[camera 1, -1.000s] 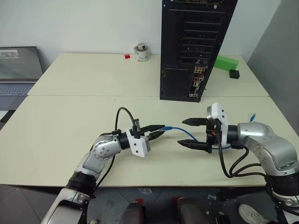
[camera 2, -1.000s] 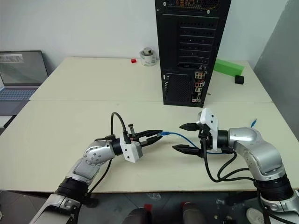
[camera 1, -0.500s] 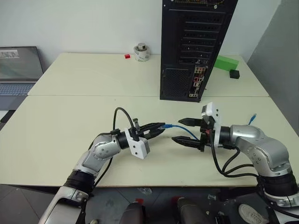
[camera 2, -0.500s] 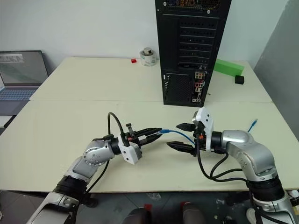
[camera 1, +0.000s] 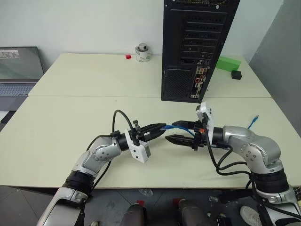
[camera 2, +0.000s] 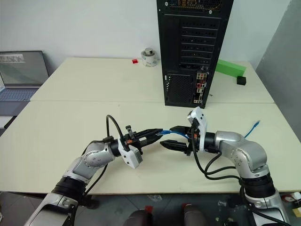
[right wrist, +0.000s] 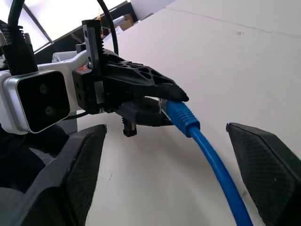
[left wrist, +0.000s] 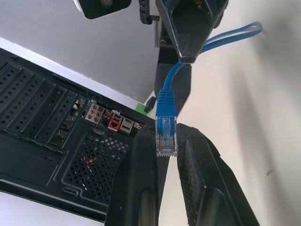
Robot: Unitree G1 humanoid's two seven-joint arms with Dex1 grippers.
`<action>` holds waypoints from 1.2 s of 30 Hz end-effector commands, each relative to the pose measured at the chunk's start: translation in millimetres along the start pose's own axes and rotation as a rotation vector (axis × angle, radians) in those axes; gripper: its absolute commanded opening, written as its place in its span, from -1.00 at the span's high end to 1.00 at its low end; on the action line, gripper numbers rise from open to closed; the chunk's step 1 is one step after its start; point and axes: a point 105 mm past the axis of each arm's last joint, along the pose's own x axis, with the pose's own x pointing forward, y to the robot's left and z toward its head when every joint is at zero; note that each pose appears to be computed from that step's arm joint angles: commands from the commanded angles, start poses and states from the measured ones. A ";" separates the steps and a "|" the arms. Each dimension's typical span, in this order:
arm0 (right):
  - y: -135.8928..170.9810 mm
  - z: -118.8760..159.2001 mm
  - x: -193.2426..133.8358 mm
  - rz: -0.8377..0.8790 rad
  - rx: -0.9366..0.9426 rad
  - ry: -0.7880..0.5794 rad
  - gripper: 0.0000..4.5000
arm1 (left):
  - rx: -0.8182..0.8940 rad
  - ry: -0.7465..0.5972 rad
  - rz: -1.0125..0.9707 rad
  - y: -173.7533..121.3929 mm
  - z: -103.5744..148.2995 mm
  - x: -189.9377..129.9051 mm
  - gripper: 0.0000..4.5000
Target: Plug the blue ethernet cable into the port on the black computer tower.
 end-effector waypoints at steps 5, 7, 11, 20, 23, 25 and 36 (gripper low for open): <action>2.7 14.1 2.6 0.025 0.000 -0.045 -0.06 | 0.037 -0.046 0.024 3.9 9.8 3.1 0.86; 2.3 13.8 2.6 0.027 0.004 -0.042 0.16 | 0.038 -0.048 0.026 3.7 10.3 3.0 0.86; 2.2 13.1 3.0 0.031 0.009 -0.038 0.50 | 0.039 -0.051 0.027 2.8 11.4 2.9 0.86; 1.4 13.8 2.4 0.052 0.039 -0.029 1.00 | 0.049 -0.082 0.013 -2.1 17.3 1.9 0.87; 1.6 12.9 1.7 0.057 0.042 -0.019 1.00 | 0.051 -0.088 0.011 -2.8 18.5 1.8 0.87; 1.3 12.2 1.7 0.060 0.044 -0.013 1.00 | 0.048 -0.093 0.004 -3.6 18.9 2.1 0.87; -4.4 11.8 -2.0 0.037 0.025 0.006 1.00 | -0.073 -0.073 0.042 6.0 15.5 -1.3 -0.10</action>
